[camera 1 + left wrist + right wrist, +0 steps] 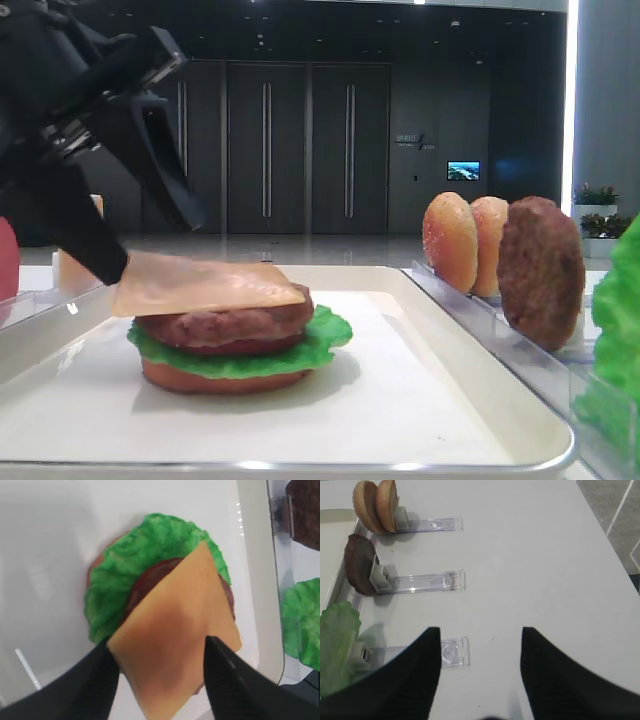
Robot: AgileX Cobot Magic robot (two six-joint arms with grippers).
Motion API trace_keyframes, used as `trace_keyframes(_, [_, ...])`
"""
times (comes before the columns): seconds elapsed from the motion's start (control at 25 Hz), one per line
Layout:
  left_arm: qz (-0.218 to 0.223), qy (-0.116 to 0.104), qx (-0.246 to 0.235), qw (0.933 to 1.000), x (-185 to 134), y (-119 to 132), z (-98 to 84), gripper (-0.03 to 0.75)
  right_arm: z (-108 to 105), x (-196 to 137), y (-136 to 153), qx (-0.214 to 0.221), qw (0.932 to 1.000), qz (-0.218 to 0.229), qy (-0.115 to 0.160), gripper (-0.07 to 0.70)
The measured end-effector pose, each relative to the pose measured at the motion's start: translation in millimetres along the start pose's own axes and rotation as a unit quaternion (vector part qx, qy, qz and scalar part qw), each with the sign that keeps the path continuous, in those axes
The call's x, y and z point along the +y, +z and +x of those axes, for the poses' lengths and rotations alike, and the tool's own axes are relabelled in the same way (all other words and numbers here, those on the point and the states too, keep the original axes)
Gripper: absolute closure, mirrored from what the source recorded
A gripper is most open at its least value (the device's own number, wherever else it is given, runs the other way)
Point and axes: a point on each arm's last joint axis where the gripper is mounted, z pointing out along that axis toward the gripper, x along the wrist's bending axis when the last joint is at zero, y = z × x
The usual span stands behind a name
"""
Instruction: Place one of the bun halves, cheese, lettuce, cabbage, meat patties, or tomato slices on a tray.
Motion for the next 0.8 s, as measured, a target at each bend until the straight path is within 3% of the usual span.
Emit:
trace_keyframes(0.12, [0.012, -0.022, 0.002, 0.9997, 3, -9, 11.8, 0.211, 0, 0, 0, 0.000, 1.0000, 0.000, 0.000, 0.282])
trace_keyframes(0.24, [0.002, -0.035, 0.005, 0.9994, 11, -25, 15.3, 0.193, 0, 0, 0, 0.000, 1.0000, 0.000, 0.000, 0.282])
trace_keyframes(0.4, [-0.033, -0.024, 0.023, 0.9989, 28, -56, -2.2, 0.204, 0, 0, 0, 0.000, 1.0000, 0.000, 0.000, 0.282])
trace_keyframes(0.52, [-0.043, -0.013, 0.078, 0.9959, 41, -80, -15.1, 0.230, 0, 0, 0, 0.000, 1.0000, 0.000, 0.000, 0.282])
trace_keyframes(0.6, [-0.045, -0.024, 0.133, 0.9897, 49, -96, -16.3, 0.243, 0, 0, 0, 0.000, 1.0000, 0.000, 0.000, 0.282])
trace_keyframes(0.8, [-0.068, -0.060, 0.261, 0.9611, 62, -134, -12.7, 0.251, 0, 0, 0, 0.000, 1.0000, 0.000, 0.000, 0.282])
